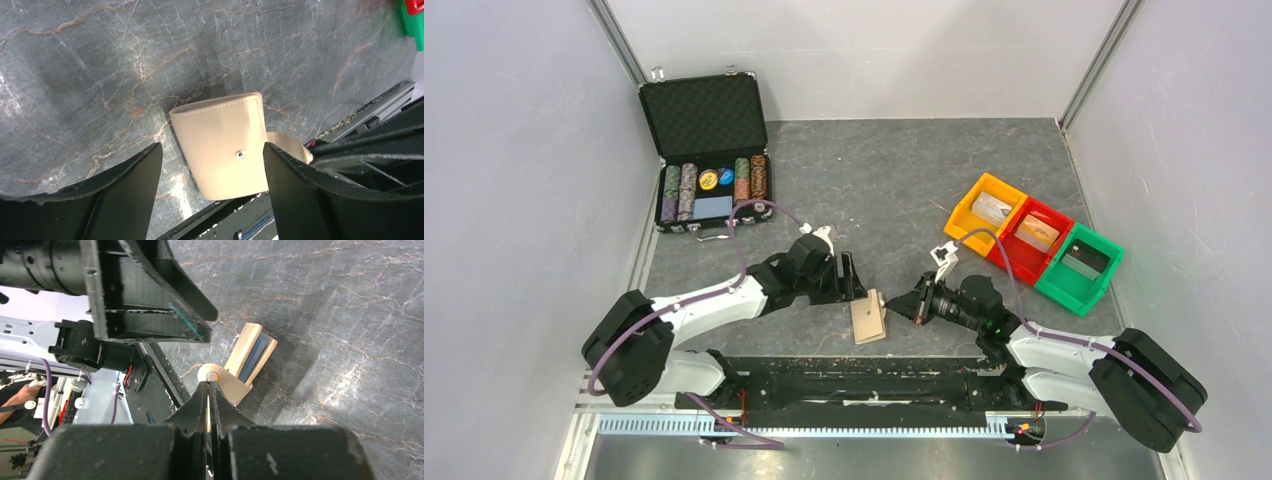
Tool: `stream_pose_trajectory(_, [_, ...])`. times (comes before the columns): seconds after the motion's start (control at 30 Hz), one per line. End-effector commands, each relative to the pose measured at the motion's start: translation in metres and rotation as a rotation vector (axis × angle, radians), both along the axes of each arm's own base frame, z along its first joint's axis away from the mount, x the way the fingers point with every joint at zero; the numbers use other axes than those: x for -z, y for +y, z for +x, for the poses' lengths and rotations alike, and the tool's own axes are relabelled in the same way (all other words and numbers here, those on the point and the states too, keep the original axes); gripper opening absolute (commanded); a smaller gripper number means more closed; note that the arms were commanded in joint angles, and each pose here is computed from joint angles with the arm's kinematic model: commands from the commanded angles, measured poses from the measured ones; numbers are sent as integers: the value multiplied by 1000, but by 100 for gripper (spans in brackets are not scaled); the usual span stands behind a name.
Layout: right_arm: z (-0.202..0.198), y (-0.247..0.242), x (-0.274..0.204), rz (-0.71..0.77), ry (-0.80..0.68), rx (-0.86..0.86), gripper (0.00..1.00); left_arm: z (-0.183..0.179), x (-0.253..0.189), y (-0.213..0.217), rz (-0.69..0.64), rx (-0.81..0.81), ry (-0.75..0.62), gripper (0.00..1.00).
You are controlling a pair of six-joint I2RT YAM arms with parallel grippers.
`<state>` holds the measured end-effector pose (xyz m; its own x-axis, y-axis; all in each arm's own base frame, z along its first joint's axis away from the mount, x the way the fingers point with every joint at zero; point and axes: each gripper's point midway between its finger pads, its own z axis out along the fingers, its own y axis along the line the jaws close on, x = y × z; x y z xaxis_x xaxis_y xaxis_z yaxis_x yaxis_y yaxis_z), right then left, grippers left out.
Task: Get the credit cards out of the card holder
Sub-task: Open the card holder at the center of the board.
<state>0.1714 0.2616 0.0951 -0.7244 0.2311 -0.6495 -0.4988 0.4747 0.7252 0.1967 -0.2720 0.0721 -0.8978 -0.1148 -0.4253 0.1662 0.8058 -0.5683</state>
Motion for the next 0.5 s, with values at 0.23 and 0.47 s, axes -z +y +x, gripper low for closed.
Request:
stream_pose_trajectory(0.23, [1, 10, -29, 93, -79, -45, 0, 16, -11, -35, -31, 92, -32, 82])
stream_pose_trajectory(0.47, [0, 10, -25, 90, -75, -47, 0, 14, 2, -37, 2, 99, 2, 81])
